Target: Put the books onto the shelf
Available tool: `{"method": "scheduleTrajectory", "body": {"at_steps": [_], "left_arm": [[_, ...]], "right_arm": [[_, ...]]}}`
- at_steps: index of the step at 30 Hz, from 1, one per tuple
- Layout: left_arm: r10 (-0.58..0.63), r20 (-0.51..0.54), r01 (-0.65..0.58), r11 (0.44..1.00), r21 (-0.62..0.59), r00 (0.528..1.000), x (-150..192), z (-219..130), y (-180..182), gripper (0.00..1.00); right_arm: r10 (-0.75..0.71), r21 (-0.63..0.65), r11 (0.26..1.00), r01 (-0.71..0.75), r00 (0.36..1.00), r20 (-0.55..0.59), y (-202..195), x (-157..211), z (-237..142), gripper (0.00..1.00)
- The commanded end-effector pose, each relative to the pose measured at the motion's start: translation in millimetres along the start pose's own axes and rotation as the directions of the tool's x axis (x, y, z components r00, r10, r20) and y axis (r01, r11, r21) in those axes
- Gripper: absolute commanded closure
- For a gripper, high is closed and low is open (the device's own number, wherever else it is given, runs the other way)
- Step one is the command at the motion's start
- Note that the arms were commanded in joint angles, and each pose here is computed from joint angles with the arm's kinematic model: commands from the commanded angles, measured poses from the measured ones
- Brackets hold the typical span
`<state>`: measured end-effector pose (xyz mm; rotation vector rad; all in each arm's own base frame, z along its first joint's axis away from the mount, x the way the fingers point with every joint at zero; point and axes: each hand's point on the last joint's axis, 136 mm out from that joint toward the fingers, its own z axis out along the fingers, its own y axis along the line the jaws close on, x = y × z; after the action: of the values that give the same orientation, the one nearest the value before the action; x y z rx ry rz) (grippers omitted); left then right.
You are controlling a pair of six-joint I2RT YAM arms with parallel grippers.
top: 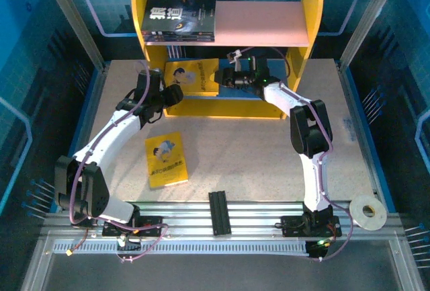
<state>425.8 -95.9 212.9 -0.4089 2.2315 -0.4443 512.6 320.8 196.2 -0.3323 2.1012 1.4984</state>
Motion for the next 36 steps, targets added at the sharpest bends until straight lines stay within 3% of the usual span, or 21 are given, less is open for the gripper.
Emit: {"method": "scheduleTrajectory", "body": {"at_steps": [1, 8, 21, 36], "left_arm": [[-0.015, 0.049, 0.013, 0.999, 0.033, 0.999, -15, 2, -5, 0.41], [-0.002, 0.032, 0.001, 1.0, 0.026, 0.999, -13, 8, -4, 0.41], [-0.015, 0.008, 0.014, 0.999, 0.039, 1.0, -7, 18, -5, 0.42], [-0.022, -0.007, 0.023, 0.999, 0.038, 1.0, -6, 27, -5, 0.42]], "right_arm": [[-0.021, 0.053, 0.998, 0.023, 0.999, -0.033, -6, 9, 0, 0.54], [-0.038, 0.13, 0.991, 0.044, 0.998, -0.049, -20, 10, -26, 0.4], [-0.051, 0.161, 0.985, 0.066, 0.994, -0.093, -18, 33, -44, 0.39], [-0.075, 0.126, 0.988, 0.094, 0.986, -0.147, -2, 47, -28, 0.4]]}}
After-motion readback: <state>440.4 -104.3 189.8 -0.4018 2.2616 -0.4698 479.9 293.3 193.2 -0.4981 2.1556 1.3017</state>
